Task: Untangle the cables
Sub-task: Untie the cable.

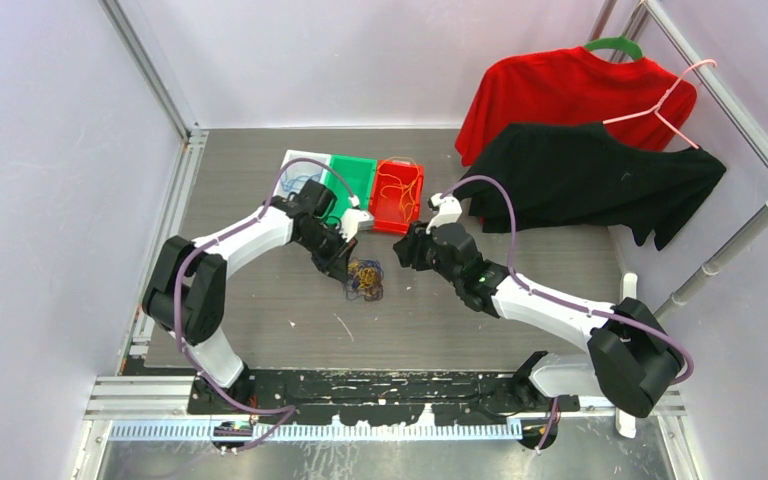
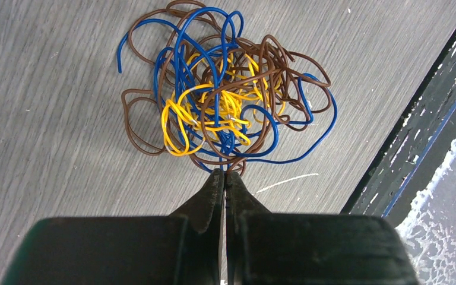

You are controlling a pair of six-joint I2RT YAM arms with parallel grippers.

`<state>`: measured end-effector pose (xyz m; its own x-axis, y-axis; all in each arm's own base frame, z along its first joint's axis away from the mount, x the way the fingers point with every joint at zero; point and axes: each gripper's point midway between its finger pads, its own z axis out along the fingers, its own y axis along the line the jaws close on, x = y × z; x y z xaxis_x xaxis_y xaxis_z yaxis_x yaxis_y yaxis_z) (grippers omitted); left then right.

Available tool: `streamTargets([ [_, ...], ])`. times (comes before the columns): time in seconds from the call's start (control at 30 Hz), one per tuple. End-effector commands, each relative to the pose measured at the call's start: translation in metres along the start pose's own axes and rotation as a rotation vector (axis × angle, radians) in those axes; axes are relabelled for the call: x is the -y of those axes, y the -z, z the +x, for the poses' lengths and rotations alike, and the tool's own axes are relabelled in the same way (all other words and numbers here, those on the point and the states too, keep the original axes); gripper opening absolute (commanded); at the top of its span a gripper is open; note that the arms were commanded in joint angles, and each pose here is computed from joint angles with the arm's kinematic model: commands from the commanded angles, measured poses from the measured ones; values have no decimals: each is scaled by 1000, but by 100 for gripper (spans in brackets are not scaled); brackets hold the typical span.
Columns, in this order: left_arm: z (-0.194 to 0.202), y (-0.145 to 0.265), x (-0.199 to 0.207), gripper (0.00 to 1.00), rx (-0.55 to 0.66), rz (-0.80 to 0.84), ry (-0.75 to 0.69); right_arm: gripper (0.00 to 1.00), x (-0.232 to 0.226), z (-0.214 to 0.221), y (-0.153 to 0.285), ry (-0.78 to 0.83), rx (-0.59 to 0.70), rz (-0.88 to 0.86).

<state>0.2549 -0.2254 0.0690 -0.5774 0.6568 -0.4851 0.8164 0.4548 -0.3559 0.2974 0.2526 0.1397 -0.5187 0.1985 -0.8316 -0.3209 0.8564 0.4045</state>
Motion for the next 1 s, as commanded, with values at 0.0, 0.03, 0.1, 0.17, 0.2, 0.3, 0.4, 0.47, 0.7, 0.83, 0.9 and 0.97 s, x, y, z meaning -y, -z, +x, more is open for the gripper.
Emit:
streamTargets([
  [0.0,-18,16,-2,0,50,-33,-46,48,-15,-30,4,-36,91,-51],
  [0.03,-19,22,1,0,52,-36,-50,48,-18,-32,4,-37,94,-60],
  [0.1,-21,37,9,0,52,-36,-53,48,-22,-35,3,-37,98,-73],
  [0.17,-26,54,17,0,62,-39,-72,48,-26,-39,1,-37,111,-92],
  [0.2,-28,62,22,0,66,-39,-80,48,-30,-41,1,-36,114,-106],
  [0.3,-35,88,37,0,82,-47,-101,51,-44,-49,2,-20,139,-173],
  [0.4,-44,113,50,0,102,-64,-117,59,-67,-53,8,40,170,-264],
  [0.47,-49,127,58,0,122,-74,-126,64,-88,-59,17,105,213,-341],
  [0.7,-72,173,81,0,219,-110,-161,72,-145,-71,39,201,268,-522],
  [0.83,-84,194,89,0,263,-141,-178,72,-165,-80,52,212,286,-591],
  [0.9,-88,203,93,0,284,-156,-187,72,-173,-82,58,216,291,-621],
  [0.97,-91,210,96,0,300,-165,-193,73,-179,-83,62,223,294,-640],
])
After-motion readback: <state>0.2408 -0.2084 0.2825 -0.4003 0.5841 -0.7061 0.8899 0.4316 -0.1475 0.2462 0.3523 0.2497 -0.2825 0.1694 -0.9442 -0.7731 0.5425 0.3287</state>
